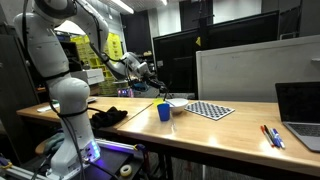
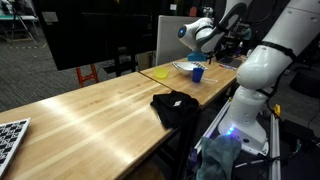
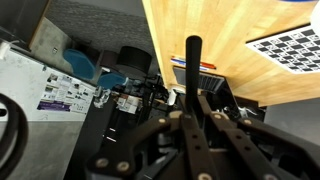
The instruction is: Place the fork in the cup handle first
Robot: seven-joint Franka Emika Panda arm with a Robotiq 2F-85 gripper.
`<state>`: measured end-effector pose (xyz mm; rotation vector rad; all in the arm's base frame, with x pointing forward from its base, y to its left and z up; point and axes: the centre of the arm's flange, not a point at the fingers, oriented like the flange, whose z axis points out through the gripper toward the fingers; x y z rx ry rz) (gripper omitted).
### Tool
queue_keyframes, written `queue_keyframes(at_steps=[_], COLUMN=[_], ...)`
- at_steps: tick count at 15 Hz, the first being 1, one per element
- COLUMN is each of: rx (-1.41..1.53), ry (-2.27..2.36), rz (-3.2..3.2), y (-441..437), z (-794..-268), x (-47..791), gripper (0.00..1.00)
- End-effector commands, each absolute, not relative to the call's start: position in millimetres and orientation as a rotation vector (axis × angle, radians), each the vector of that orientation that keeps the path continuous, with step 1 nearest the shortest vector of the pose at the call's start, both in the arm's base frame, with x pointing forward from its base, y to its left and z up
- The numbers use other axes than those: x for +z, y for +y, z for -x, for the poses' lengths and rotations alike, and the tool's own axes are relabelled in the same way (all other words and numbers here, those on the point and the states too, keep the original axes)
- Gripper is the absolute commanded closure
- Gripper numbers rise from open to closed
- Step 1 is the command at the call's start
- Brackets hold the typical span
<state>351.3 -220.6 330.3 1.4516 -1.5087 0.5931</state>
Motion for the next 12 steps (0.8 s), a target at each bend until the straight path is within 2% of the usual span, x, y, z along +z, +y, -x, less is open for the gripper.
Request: queue_keyframes(at_steps=[1,5,12], rx=[0.654,0.661,0.620], ry=[-1.485,-1.511,-1.584], rz=[-1.493,-1.563,-1.627], y=[-225,-226,-222], z=[-375,-389,-380], x=[323,310,285], gripper=[0.98,0.98,0.98])
